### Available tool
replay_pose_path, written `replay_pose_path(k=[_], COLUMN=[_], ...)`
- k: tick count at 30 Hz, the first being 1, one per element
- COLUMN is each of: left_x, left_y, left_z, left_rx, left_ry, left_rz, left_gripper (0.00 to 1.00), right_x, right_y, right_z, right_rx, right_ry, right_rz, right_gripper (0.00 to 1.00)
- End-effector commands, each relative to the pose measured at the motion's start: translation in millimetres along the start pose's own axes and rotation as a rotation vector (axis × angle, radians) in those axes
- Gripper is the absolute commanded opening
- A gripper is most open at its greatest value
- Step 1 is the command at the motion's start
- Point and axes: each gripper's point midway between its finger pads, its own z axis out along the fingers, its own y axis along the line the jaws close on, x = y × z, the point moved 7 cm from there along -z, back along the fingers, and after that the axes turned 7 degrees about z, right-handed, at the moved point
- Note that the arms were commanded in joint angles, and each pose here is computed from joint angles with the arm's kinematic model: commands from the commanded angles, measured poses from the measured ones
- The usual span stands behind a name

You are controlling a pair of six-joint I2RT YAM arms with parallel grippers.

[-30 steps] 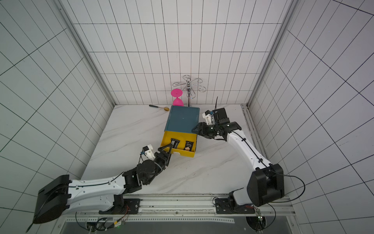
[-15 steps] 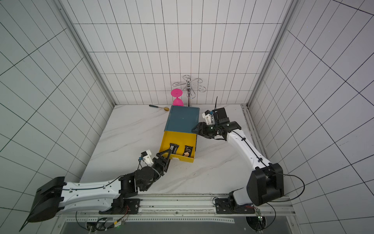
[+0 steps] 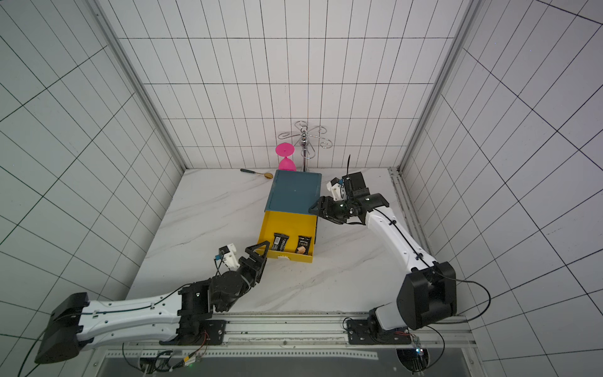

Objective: Take the cookies out of the drawer
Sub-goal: Open the drawer in the storage box, then pick up the cookie from the drawer.

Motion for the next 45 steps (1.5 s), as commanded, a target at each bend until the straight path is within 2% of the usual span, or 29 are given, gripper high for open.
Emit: replay_pose_path(k=[1,7,10,13,17,19,22,32,39,45], left_x=[-17,-61,-72,-60,-23,-12,-5,-25,-6,-1], left_y=[-14,-64,-95,-122,-135,-134,-138,-144,-154,-135], left_z=[-16,-65,-82,-81,-63,-55,-44,7,39,58], left_rx=[-0.040,-0.132,-0.168,-0.207,-0.415,-0.561,-0.645,-0.608,-0.563,-0.676], left_ry=[-0.034,-0.001,0.056,0.203,0.472,0.532,0.544,0.588,0.711,0.753], left_rz=[0.127,0.446,0.607,0.792,0.984,1.017,1.078,1.060,1.126,1.147], left_gripper=[0.98,0.98,0.98,0.98,0.98,0.98,0.98,0.92,0.87,0.81], right_x=[-7,-14,-18,-17,-10,-4,3,26,29,28], right_y=[3,8,11,13,14,13,12,20,17,19], right_z=[-10,-41,-55,-65,-71,-74,-79,-89,-88,-88], right_rx=[0.023,0.043,0.061,0.103,0.114,0.127,0.153,0.164,0.179,0.167], right_ry=[-0.006,-0.063,-0.094,-0.103,-0.102,-0.089,-0.082,-0.047,-0.019,-0.016], right_rz=[0.002,0.013,0.020,0.037,0.066,0.068,0.070,0.045,0.037,0.029], right_gripper=[0.74,0.78,0.80,0.80,0.80,0.80,0.80,0.79,0.78,0.77])
